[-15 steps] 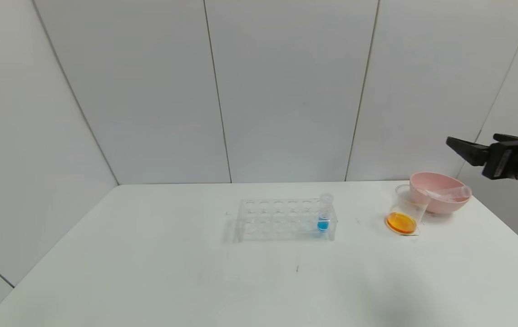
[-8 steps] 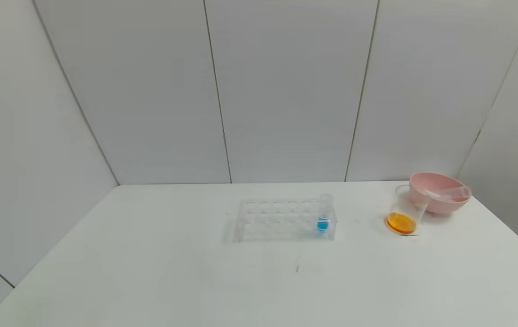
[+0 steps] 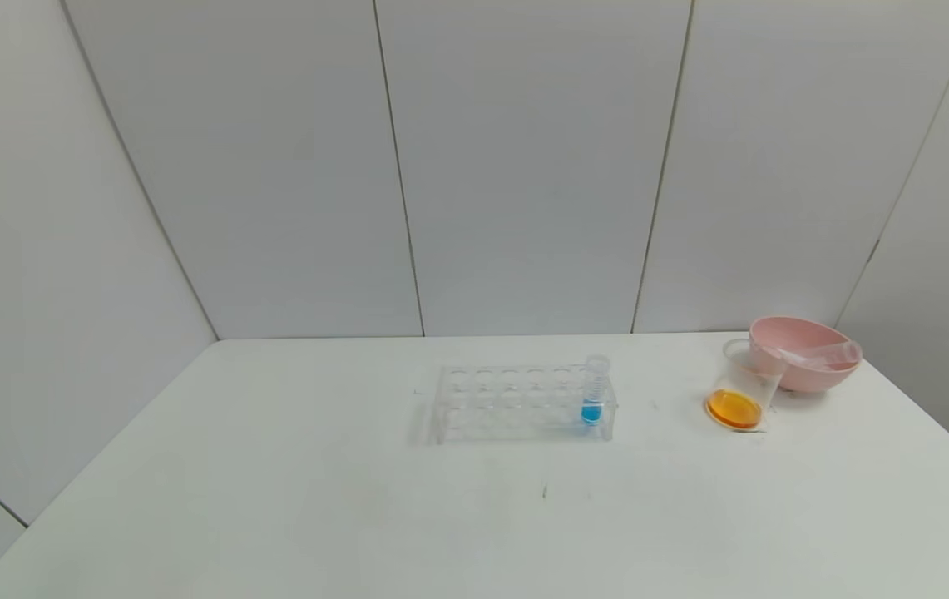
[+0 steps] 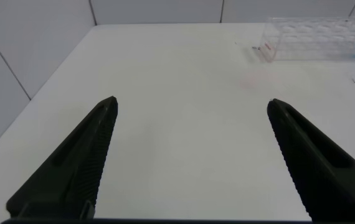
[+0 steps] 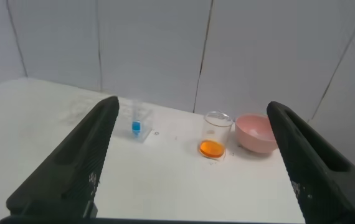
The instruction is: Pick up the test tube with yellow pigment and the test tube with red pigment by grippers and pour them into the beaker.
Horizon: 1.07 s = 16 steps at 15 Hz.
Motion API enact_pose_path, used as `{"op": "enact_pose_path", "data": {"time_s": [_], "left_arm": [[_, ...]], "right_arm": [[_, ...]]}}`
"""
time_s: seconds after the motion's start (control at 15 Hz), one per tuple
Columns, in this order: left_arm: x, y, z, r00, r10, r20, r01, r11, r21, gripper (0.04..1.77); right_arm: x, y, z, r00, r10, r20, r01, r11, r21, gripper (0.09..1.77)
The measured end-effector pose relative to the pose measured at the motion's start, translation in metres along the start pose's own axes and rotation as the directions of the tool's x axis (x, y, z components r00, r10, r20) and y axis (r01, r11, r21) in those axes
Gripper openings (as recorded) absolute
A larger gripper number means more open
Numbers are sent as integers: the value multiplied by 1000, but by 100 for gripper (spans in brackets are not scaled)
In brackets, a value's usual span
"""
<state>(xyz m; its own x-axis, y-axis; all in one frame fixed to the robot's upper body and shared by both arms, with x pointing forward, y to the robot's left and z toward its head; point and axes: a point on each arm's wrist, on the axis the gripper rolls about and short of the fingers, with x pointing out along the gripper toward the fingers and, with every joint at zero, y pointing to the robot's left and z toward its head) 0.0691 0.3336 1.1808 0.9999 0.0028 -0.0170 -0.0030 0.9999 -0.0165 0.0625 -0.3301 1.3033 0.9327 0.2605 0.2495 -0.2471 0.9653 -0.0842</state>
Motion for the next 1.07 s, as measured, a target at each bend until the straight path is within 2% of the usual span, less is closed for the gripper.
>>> {"op": "enact_pose_path", "data": {"time_s": [0.13, 0.27, 0.6, 0.8, 0.87, 1.0, 1.07], "left_arm": [[0, 0, 0, 1000, 0, 0, 0, 1000, 0, 172], [0, 0, 0, 1000, 0, 0, 0, 1000, 0, 172], [0, 0, 0, 1000, 0, 0, 0, 1000, 0, 172], [0, 0, 0, 1000, 0, 0, 0, 1000, 0, 172], [0, 0, 0, 1000, 0, 0, 0, 1000, 0, 172], [0, 0, 0, 1000, 0, 0, 0, 1000, 0, 172], [0, 0, 0, 1000, 0, 0, 0, 1000, 0, 172]], "right_arm": [[-21, 5, -10, 997, -20, 71, 22, 1000, -22, 170], [-30, 5, -22, 985, -135, 111, 138, 990, -17, 170], [-24, 4, -70, 985, -157, 72, 159, 987, -16, 170], [-22, 4, -96, 986, -153, -67, 154, 988, -3, 170], [-23, 4, -103, 980, -153, -126, 154, 988, 4, 170], [-24, 3, -109, 965, -189, -180, 193, 981, 3, 170], [-25, 3, -115, 949, -215, -231, 220, 976, -2, 170]]}}
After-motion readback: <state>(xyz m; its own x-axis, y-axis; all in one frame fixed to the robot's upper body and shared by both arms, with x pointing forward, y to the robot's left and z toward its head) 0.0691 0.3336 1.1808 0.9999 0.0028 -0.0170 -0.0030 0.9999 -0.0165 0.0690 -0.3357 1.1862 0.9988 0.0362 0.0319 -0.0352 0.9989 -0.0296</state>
